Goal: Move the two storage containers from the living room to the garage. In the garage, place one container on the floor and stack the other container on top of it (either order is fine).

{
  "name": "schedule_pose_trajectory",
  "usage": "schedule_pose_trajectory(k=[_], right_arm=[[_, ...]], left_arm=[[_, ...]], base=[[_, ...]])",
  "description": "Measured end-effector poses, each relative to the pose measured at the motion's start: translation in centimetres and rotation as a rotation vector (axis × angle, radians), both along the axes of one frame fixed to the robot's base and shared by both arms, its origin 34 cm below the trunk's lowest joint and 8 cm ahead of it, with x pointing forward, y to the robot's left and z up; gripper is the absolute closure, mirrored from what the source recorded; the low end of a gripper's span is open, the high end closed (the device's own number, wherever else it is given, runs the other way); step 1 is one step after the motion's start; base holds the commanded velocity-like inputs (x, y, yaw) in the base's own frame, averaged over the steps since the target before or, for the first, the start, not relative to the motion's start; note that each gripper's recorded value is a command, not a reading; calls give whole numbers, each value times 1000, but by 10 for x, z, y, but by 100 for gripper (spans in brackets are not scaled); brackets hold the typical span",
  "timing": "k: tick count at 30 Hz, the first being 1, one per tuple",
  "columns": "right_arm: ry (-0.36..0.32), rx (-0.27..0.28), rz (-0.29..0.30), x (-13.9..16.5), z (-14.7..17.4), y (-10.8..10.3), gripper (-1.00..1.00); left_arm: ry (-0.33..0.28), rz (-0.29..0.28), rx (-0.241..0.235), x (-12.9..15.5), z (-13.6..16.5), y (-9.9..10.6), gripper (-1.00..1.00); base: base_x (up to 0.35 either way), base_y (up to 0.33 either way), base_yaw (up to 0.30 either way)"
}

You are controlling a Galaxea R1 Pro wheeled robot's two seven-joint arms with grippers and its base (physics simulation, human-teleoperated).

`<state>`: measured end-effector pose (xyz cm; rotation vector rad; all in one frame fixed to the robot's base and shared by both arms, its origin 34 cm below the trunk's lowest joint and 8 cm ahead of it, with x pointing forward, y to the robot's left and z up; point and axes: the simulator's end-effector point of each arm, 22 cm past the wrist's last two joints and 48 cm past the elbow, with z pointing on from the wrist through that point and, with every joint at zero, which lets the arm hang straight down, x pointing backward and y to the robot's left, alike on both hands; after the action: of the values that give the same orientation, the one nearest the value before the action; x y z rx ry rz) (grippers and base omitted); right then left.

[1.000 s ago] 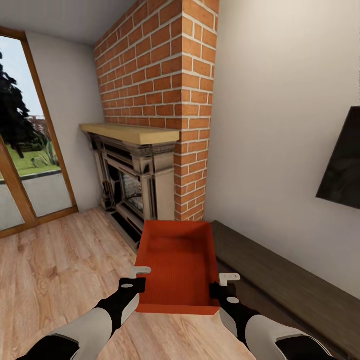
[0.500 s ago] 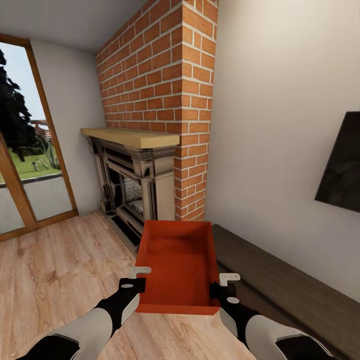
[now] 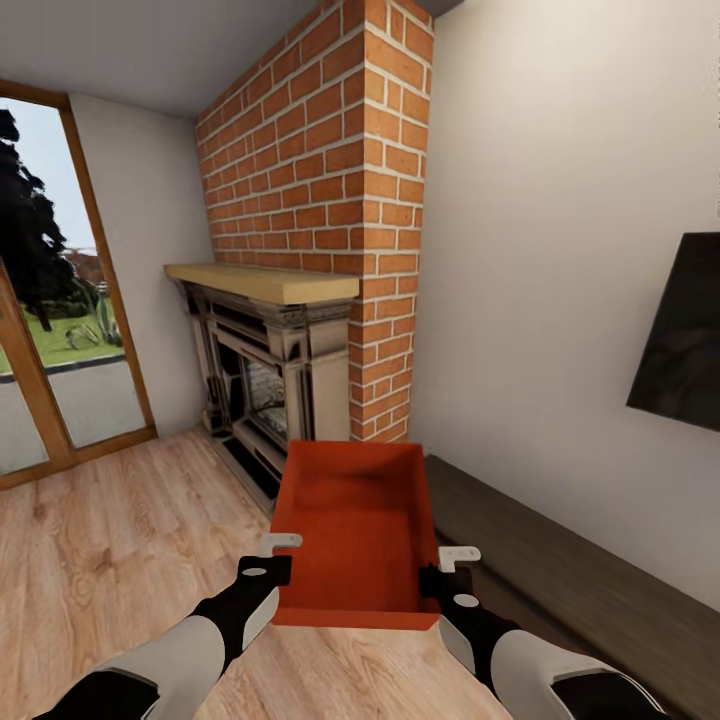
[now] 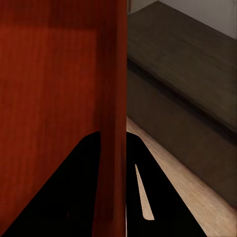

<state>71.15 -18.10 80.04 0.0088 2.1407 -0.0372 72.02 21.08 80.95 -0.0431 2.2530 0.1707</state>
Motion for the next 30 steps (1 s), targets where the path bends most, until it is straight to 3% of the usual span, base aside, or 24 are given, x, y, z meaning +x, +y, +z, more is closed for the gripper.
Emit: schedule_pose_trajectory(k=[30], right_arm=[[-15, -2, 2, 2, 9, -1, 100]], left_arm=[[-15, 1, -1, 1, 9, -1, 100]], base=[[0, 0, 0]])
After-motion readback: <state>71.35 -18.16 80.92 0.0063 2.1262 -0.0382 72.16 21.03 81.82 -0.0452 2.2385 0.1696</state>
